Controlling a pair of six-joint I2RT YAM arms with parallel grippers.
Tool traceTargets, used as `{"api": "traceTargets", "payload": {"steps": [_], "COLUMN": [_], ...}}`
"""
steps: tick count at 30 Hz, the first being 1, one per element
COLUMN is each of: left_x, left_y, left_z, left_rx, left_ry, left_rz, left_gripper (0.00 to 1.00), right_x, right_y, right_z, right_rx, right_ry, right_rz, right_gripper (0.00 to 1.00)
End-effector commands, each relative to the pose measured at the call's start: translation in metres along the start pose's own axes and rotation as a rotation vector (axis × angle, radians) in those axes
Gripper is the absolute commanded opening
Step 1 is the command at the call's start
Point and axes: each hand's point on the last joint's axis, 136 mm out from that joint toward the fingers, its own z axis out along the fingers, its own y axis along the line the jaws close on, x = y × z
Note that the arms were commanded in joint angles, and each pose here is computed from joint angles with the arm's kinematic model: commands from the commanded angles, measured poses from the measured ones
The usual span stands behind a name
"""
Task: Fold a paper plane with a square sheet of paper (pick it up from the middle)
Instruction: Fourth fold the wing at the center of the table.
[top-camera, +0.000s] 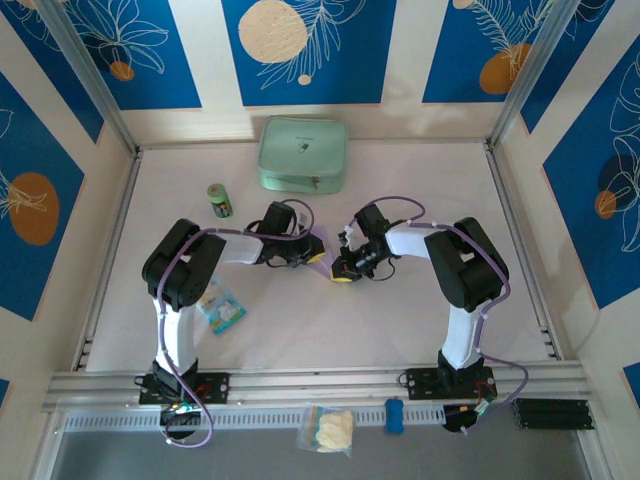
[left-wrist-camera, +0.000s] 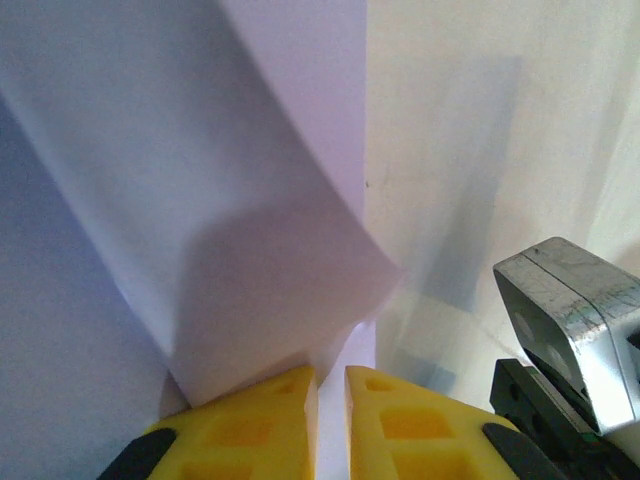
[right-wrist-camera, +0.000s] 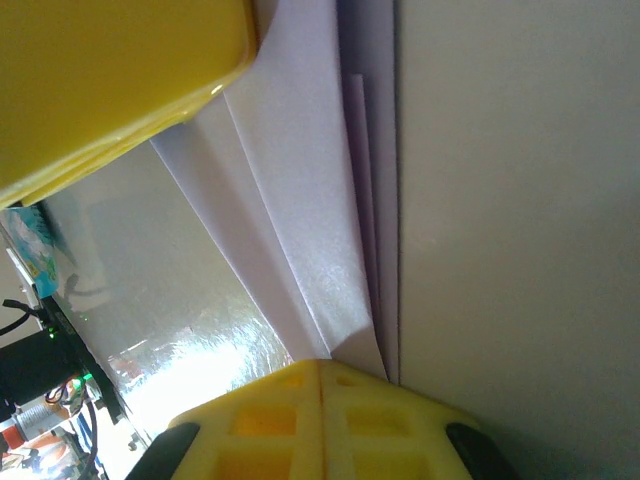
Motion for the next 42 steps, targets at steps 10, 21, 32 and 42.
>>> {"api": "traceTargets", "payload": {"steps": [10, 21, 32, 42], "left_x": [-0.026, -0.055, -0.078, -0.105], "left_y": [0.049, 0.066, 0.082, 0.084], "left_z": [-0.005, -0.017, -0.026, -0.04], "left_rx": [-0.16, -0.25, -0.318, -0.374], "left_ry": [-0.027, -0.053, -0.073, -0.1], "left_rz": [-0.014, 0.033, 0.053, 0.095], "left_gripper": [0.19, 0.19, 0.19, 0.19], "right_x": [0.046, 0.048, 0.049, 0.048], "right_y": [-0.059, -0.061, -0.062, -0.062], "right_z": [0.008, 0.007, 0.007, 0.006], "right_rx": [0.221, 0.226, 0.232, 0.233], "right_ry": [0.15, 0.148, 0.149, 0.141], "right_rz": [0.159, 0.162, 0.164, 0.168], "right_gripper": [0.06, 0.05, 0.05, 0.05]}}
